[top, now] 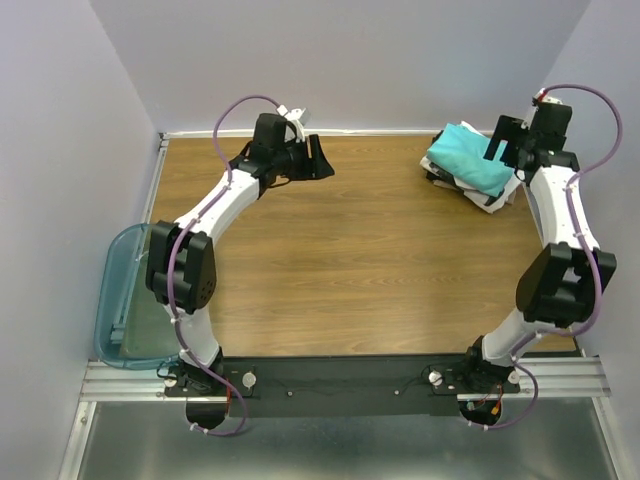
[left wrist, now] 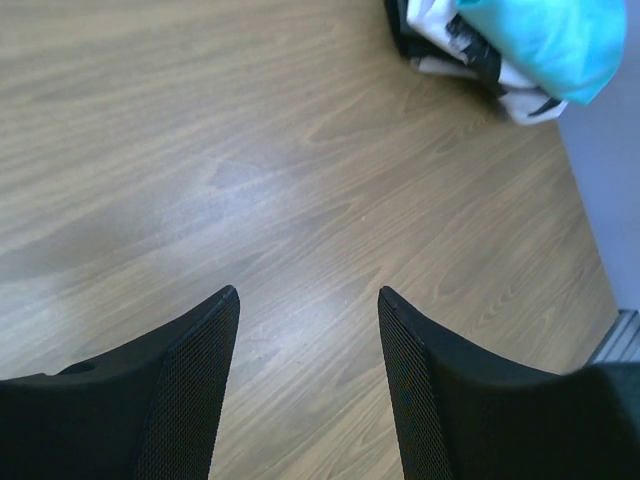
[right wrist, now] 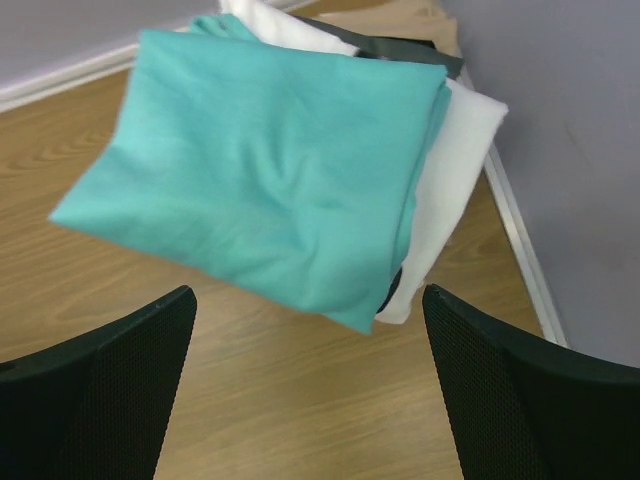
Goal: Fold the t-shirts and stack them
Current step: Reset both grippers
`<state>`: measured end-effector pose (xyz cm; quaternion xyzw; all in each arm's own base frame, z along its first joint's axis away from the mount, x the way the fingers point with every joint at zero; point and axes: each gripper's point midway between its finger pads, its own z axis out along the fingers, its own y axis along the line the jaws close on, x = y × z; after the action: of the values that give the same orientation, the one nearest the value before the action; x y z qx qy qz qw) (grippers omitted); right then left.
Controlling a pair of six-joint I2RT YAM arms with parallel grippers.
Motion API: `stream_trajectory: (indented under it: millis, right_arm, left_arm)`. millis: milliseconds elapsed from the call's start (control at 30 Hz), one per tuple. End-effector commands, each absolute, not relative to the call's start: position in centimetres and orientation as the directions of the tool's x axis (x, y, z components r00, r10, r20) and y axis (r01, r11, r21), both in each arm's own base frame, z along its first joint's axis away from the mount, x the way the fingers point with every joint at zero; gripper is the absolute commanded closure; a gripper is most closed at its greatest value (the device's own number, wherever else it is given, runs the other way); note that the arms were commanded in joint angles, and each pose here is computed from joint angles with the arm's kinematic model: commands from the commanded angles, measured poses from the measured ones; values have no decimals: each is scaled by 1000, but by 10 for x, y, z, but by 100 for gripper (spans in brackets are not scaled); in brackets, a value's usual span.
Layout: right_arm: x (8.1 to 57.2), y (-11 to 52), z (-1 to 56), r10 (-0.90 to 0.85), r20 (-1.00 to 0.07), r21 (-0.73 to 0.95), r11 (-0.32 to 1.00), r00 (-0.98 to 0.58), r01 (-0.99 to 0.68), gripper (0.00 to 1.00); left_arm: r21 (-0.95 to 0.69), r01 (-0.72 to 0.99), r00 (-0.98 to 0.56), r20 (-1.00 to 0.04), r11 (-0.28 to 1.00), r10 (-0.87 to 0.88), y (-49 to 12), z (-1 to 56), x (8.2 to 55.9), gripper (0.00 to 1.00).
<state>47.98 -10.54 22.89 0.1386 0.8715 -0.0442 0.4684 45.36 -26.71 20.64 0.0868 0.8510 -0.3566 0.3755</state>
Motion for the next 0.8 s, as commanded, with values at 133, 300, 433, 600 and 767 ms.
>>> stream_trajectory:
  millis: [133,300,433,600,767]
  right_arm:
    - [440,-42,237,276,-824,262,960,-494,99,0]
    - [418,0,224,310,-809,365,931,-500,-13,0]
    - [406,40,193,285,-778,399,913,-560,-89,0]
    - [396,69,167,231,-755,387,912,-613,-134,0]
    - [386,81,152,180,-749,363,916,-637,-168,0]
  left_arm:
    - [-479,381,-522,-817,790,-244,-238,261,460,34]
    - [-448,287,-438,-847,847,-299,-209,275,452,34]
    - [-420,236,-356,-877,877,-324,-188,285,444,34]
    - [-411,184,-366,-872,893,-326,-177,266,435,34]
    - [-436,184,-328,-872,881,-363,-174,266,424,34]
